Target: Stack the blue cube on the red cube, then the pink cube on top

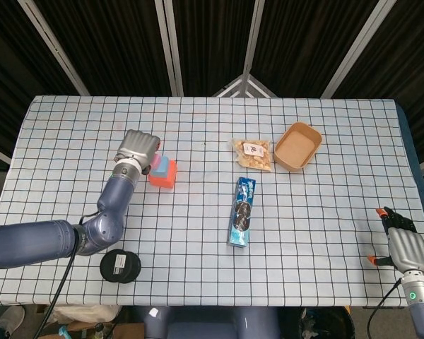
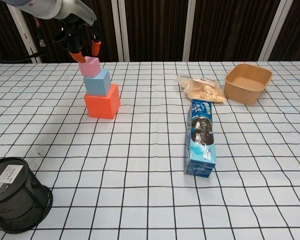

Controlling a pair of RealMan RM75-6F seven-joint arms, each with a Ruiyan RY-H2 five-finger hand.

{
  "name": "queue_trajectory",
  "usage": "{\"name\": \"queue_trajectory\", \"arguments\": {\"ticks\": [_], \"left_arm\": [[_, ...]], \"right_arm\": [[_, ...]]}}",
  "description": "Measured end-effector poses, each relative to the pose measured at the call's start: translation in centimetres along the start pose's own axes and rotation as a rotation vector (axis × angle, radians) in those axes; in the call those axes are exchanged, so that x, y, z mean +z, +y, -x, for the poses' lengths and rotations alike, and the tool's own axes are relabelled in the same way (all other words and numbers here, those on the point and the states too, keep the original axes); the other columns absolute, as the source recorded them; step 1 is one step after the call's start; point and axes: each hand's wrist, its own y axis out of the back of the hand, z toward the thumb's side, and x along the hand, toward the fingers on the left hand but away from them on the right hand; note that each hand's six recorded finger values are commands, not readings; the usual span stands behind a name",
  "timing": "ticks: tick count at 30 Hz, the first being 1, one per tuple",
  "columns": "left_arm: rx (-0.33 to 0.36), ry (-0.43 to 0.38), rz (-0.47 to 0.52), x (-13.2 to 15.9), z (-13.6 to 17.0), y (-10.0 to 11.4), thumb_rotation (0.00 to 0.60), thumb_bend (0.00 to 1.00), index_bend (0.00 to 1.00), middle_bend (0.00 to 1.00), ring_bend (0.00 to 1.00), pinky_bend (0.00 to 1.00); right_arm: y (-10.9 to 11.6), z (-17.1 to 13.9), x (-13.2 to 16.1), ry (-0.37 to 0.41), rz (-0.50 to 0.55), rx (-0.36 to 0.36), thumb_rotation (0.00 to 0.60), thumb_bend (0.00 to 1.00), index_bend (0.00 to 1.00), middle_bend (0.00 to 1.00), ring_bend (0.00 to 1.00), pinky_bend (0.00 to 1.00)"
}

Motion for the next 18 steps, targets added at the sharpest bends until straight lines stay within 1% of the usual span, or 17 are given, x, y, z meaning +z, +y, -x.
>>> {"name": "queue_trajectory", "arguments": {"ticks": [10, 18], "left_arm": [[-0.007, -0.002, -0.005, 0.21, -0.72, -0.77, 0.6, 0.39, 0.34, 0.83, 0.65, 0.7], [-0.006, -0.003, -0.01, 0.38, -0.96, -0.94, 0.6, 0.39, 0.36, 0.83, 0.65, 0.7]], "right_arm": [[-0.01, 0.04, -0.11, -0.005, 0.004, 0.004, 0.6, 0.09, 0.03, 0.04, 0.06, 0.09], [-0.19, 0.19, -0.15, -0.009, 0.007, 0.015, 0.6, 0.09, 0.03, 0.04, 0.06, 0.09]]}}
